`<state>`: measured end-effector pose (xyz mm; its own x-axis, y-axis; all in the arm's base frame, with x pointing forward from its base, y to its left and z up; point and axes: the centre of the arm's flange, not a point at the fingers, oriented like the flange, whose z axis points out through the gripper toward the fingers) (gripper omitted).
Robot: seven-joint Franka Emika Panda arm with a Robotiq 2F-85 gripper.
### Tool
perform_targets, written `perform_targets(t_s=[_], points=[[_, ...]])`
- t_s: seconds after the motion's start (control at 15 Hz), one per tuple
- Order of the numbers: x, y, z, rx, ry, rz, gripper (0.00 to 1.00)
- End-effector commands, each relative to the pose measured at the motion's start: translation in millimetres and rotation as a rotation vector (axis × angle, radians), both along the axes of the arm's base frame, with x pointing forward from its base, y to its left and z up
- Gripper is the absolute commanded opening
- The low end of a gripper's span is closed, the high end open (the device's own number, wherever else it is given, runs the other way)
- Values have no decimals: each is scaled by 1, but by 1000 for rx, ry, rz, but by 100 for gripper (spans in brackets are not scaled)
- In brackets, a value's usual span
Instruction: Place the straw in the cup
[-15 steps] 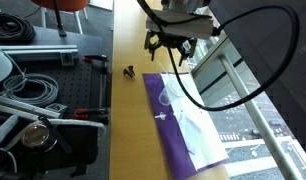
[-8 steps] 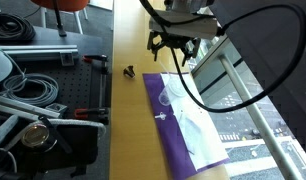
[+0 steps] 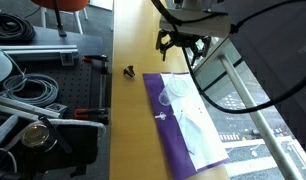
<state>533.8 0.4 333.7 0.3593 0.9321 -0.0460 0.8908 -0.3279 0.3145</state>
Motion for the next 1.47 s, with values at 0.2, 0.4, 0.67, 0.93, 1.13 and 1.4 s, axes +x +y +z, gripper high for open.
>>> perform_targets(t_s=[0.2,0.4,0.67,0.93,1.13,1.4], points=[[31,-12,15,-5,-52,-3,100],[43,-20,20,-4,-65,-19,100],[48,-17,31,11,-67,-47,100],[61,2,47,1,-19,-261,100],[52,-5,43,14,-27,-234,100],[53,-4,44,18,-30,-253,100]])
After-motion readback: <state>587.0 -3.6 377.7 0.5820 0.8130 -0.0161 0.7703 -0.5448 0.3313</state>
